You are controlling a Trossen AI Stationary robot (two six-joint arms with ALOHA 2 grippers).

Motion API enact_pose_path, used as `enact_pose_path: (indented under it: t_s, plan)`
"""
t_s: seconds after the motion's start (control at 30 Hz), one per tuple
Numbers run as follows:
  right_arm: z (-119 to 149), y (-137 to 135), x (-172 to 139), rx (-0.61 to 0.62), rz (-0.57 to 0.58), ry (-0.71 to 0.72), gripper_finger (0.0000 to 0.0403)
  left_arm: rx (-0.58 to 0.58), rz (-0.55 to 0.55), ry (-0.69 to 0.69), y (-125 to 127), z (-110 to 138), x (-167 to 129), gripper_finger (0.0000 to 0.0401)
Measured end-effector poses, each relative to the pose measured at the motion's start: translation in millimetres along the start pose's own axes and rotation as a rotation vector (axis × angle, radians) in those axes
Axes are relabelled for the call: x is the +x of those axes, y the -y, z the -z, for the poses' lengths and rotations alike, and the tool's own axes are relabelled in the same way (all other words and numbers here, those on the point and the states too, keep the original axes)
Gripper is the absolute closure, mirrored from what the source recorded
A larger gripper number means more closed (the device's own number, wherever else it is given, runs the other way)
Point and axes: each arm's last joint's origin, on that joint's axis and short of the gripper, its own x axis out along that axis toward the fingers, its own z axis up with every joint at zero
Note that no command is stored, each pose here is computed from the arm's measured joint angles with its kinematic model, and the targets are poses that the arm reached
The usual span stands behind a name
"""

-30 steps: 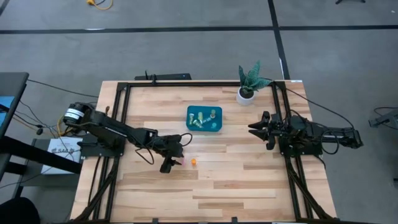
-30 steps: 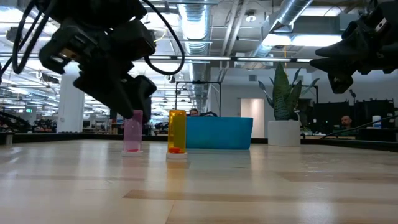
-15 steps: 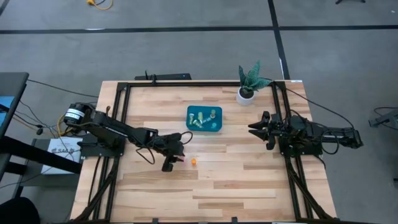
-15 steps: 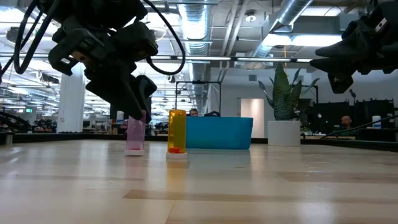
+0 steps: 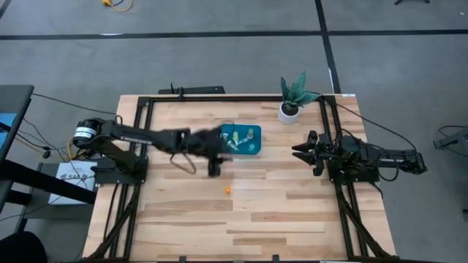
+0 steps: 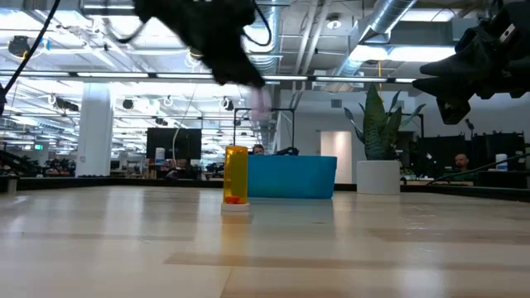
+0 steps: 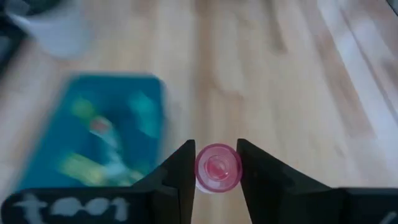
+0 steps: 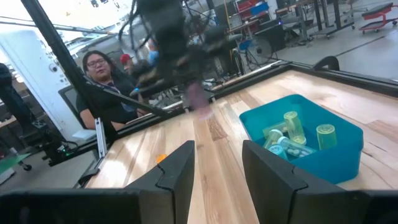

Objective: Pick and place pill bottles into a basket
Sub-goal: Put the pink medicine bottle into the blue bin

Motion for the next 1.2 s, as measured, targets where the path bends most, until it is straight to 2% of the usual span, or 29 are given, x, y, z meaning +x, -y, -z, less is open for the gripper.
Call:
enact_pose_path:
  t_s: [0.1,0.2,0.37,0.47,0.67,0.87,1.2]
  plan:
    - [0,0,0,0.000,0.000,0.000,0.0274,-0.020,-0.074,0.119,-28,-23,-5,0.0319]
    - [0,0,0,0.000,0.000,0.000,0.0274,-0.036,-0.155,0.210,-55,-34,-11,0.0315]
    - [0,0,0,0.000,0.000,0.000,0.0274,-0.120,-0.264,0.176,-94,-25,-17,0.0298]
    - [0,0,0,0.000,0.000,0.000,0.0274,-0.169,-0.274,0.128,-107,-17,-18,0.0305]
    - [0,0,0,0.000,0.000,0.000,0.0274,-0.220,-0.171,0.054,-108,-3,10,0.0316]
    - [0,0,0,0.000,0.000,0.001,0.0274,-0.241,-0.166,-0.021,-102,12,40,0.0302]
    - [0,0,0,0.000,0.000,0.001,0.0274,-0.229,-0.198,-0.020,-104,13,43,0.0311]
